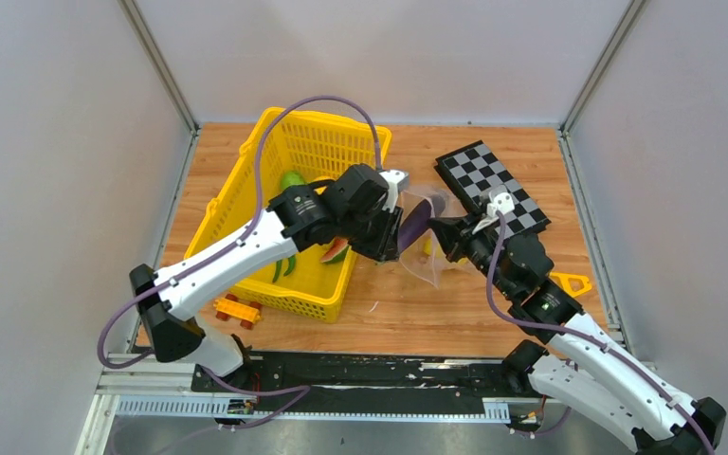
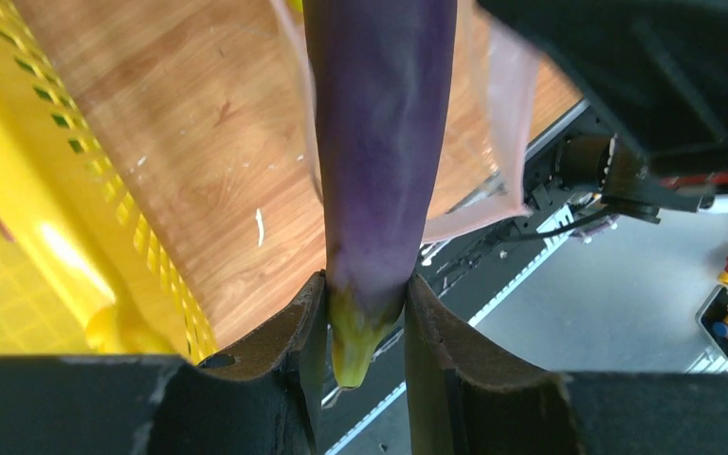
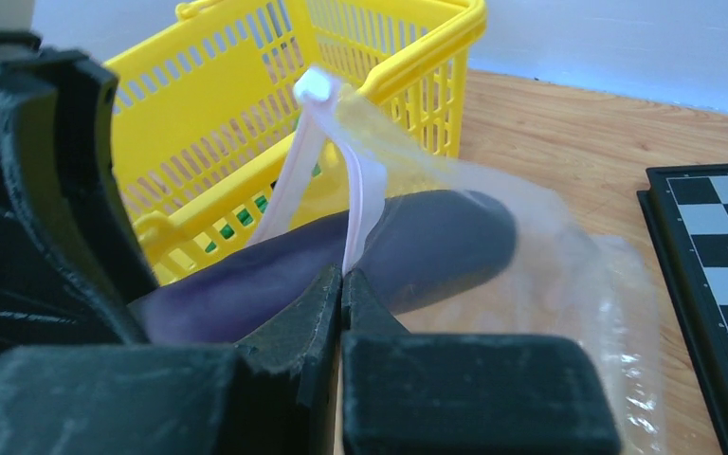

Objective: Place the food in the zip-top bag and seal the zipper
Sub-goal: Place the fake vegetable in the zipper food storage bag.

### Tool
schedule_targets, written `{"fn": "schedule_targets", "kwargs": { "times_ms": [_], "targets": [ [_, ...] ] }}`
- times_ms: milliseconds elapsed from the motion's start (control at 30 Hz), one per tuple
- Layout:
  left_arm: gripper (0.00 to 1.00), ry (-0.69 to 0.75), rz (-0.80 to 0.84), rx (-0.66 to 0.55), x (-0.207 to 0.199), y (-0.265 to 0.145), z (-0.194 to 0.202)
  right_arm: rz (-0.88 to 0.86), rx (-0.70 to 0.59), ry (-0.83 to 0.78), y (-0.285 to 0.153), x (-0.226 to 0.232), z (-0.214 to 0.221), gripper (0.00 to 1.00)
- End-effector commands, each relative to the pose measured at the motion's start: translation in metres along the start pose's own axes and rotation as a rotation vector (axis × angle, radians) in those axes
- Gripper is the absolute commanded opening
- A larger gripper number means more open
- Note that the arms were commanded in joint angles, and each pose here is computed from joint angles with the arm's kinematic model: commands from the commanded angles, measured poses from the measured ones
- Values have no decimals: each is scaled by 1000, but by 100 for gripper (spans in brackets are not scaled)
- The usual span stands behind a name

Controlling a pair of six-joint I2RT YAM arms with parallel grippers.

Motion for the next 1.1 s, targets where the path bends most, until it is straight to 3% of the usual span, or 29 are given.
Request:
{"fn": "schedule_targets", "kwargs": {
  "times_ms": [0,200,367,400,467,667,900,1067],
  "targets": [
    [3,47,0,-9,-13,-1,-20,-102,-7,-70,1,14,-6,0],
    [15,65,-36,57,-13,23,-25,-95,-21,-91,-3,11,-6,0],
    [28,66,-12,9,-20,29,-39,-82,-36,-97,-8,8,-8,0],
    [36,67,-10,-5,-21,29,-42,-64,-40,-95,-8,6,-8,0],
    [38,70,2,-26,-24,27,-47,-33,-53,-83,-9,1,-10,0],
    [69,66,42,-129,-33,15,-64,16,-89,-30,-9,-5,-13,0],
    [73,62,70,-248,-34,-15,-71,104,-124,57,-12,-17,-17,0],
    [76,73,37,-408,-22,-56,-78,76,-221,94,-21,-11,-44,0]
  ]
}}
Point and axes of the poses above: each gripper's point midway between its finger pads, its own y axis out along the fingers, its own x axis along the line the jaws close on, z = x × y, the point moved 2 cm from there along -y, back along the fingers, and after that the axes turned 2 degrees about -y, right-handed, at the moved point
